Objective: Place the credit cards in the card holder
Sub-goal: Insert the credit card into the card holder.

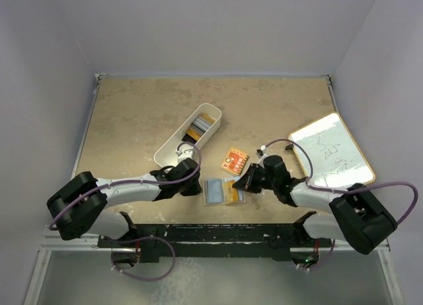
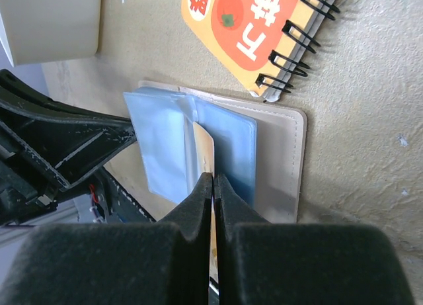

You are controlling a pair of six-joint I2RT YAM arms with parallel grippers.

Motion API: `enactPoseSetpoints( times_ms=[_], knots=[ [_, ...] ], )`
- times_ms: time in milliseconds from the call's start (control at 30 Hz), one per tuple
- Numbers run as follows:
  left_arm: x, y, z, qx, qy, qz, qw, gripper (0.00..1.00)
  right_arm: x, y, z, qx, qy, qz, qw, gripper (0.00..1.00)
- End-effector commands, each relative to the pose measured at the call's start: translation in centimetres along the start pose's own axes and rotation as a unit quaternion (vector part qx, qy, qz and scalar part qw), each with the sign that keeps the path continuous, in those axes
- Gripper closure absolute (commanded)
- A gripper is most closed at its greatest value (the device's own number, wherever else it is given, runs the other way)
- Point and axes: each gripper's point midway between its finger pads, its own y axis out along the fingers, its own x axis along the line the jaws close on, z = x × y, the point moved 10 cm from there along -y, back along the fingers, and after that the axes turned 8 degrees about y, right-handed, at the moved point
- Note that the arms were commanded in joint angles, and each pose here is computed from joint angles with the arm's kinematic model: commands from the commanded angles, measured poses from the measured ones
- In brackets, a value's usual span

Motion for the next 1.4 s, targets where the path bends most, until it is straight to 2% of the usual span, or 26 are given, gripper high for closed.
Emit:
enactPoseSetpoints(
  times_ms=[0,833,1367],
  knots=[
    [0.8,0.2,0.9,0.008,0.014,-0.013,1.000,1.00,0.0,0.2,-0.1,0.014,-0.014,0.000,1.000,1.00],
    [0.6,0.5,0.8,0.011,0.020,-0.012,1.000,1.00,1.7,1.4,-0.7,0.059,-0.019,-0.081,0.995,1.00],
    [0.3,0.0,0.5,0.007,0.021,-0.004,1.000,1.00,0.6,1.9,-1.0,0.060,0.003,-0.070,0.996,1.00]
  ],
)
